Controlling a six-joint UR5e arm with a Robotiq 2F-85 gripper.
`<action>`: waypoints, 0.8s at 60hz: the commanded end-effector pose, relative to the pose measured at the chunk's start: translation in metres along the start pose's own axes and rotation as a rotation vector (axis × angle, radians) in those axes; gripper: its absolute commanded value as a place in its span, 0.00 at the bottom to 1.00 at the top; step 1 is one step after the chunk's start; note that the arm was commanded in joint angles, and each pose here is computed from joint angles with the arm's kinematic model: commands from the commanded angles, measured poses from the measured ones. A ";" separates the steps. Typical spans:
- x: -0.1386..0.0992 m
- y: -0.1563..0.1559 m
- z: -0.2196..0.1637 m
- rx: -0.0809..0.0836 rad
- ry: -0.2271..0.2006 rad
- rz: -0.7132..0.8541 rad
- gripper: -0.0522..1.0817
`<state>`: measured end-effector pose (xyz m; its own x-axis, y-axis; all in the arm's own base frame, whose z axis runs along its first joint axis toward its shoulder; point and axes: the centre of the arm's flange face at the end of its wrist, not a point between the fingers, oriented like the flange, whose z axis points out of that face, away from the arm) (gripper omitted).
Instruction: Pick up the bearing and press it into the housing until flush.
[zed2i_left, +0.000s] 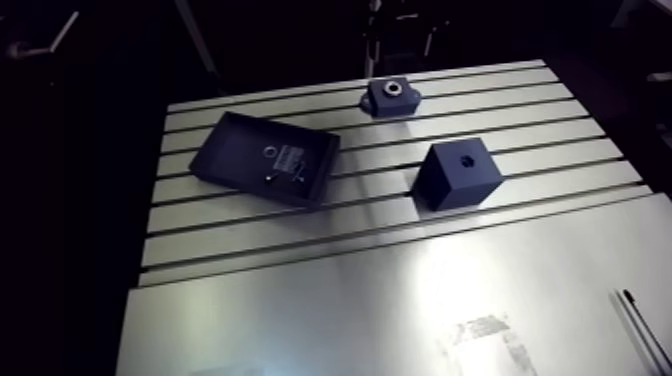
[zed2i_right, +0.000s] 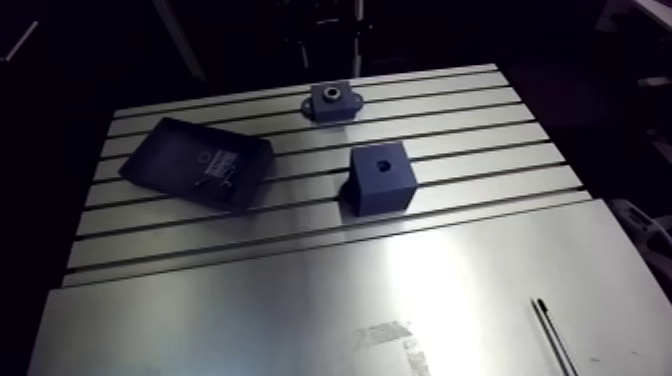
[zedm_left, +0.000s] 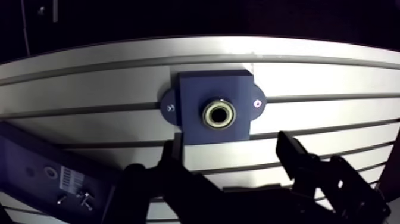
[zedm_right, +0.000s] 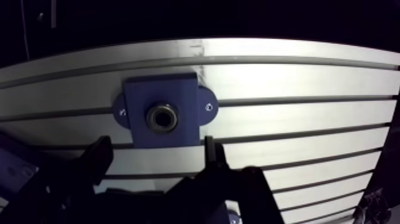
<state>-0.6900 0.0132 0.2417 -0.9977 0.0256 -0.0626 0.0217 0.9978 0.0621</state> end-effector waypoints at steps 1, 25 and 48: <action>-0.001 0.003 -0.001 0.005 -0.006 -0.021 1.00; -0.002 -0.001 0.010 0.019 -0.019 -0.029 1.00; 0.000 0.001 0.025 0.023 -0.038 -0.045 1.00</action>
<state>-0.6884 0.0145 0.2254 -0.9959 -0.0033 -0.0906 -0.0069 0.9992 0.0402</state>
